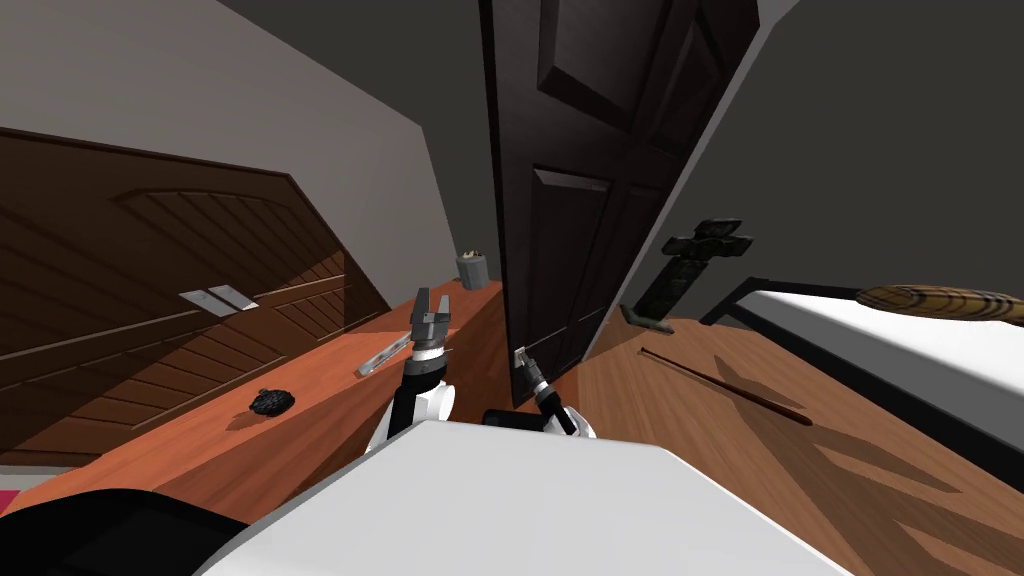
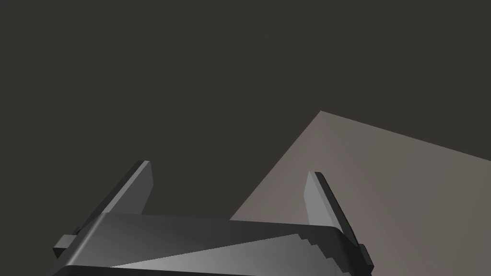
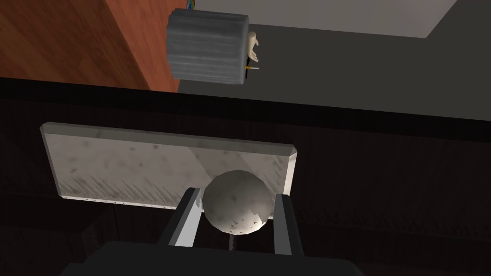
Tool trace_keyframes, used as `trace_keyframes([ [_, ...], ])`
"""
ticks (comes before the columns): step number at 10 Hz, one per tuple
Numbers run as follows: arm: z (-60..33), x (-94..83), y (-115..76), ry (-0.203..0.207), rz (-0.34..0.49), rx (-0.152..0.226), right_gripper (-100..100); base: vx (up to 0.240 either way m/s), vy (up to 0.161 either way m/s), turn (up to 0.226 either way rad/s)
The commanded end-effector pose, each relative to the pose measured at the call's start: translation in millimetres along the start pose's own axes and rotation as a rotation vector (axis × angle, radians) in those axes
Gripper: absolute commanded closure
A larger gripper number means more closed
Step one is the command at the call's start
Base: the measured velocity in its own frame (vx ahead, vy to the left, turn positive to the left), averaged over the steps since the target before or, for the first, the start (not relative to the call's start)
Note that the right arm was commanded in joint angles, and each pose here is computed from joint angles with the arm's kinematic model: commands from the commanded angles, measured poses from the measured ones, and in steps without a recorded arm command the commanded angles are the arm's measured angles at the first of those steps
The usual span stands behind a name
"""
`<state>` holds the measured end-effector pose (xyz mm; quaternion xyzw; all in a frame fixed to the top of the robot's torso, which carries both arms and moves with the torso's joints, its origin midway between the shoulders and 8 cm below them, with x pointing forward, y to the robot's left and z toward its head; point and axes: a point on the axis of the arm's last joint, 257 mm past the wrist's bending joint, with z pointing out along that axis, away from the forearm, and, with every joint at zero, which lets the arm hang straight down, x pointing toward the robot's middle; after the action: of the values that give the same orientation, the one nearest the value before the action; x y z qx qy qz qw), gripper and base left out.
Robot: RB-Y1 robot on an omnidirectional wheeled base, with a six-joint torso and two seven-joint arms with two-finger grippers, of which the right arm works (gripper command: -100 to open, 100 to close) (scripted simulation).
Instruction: Push the door open
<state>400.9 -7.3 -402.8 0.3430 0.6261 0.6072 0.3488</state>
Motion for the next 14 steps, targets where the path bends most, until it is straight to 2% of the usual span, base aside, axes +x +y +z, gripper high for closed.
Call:
trace_keyframes([
  [1, 4.6, -13.9, 5.9, -0.025, -0.006, -0.011, 100, 0.11, 0.153, -0.038],
  [5, 8.5, -41.2, 7.4, -0.102, 0.002, -0.012, 100, 0.14, 0.194, -0.066],
  [8, 12.9, -52.8, 10.2, -0.152, 0.02, -0.017, 100, 0.128, 0.178, -0.061],
  [9, 10.4, -51.4, 7.8, -0.142, 0.014, -0.011, 100, 0.062, 0.078, -0.042],
  [10, 7.4, -68.8, 7.5, -0.172, 0.003, -0.01, 100, 0.101, 0.08, -0.05],
  [14, 1.0, -99.2, 6.2, -0.238, -0.005, -0.006, 100, 0.179, 0.178, -0.072],
])
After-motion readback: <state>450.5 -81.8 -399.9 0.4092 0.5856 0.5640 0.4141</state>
